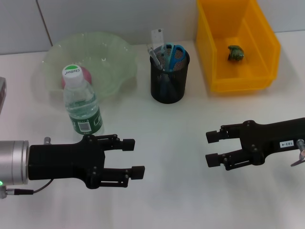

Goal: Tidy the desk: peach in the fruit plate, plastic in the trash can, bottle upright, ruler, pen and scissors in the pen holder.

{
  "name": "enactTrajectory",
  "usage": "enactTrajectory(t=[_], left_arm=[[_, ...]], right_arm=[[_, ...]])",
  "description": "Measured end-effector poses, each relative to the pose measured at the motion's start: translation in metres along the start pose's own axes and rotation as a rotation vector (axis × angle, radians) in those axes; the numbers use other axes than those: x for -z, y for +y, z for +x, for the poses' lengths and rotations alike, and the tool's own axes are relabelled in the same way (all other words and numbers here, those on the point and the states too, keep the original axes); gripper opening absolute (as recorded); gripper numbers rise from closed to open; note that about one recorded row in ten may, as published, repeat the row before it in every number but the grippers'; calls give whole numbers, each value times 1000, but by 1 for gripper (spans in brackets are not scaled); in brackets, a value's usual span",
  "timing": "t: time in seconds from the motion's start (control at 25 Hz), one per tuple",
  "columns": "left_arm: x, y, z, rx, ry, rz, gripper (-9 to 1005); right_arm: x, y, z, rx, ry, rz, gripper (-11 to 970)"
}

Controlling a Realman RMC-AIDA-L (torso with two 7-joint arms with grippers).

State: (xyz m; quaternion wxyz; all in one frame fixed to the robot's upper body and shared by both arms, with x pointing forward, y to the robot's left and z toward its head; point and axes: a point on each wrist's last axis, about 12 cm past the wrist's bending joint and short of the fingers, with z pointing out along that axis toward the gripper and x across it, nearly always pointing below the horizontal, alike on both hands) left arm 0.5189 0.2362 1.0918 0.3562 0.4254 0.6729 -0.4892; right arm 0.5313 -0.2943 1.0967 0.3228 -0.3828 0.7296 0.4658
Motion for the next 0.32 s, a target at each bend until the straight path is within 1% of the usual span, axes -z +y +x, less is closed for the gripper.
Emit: enactTrajectory(t=[0.32], left_arm=[[0,0,0,0,-1,2,792]], right_arm=[[0,0,1,-2,0,1,826]])
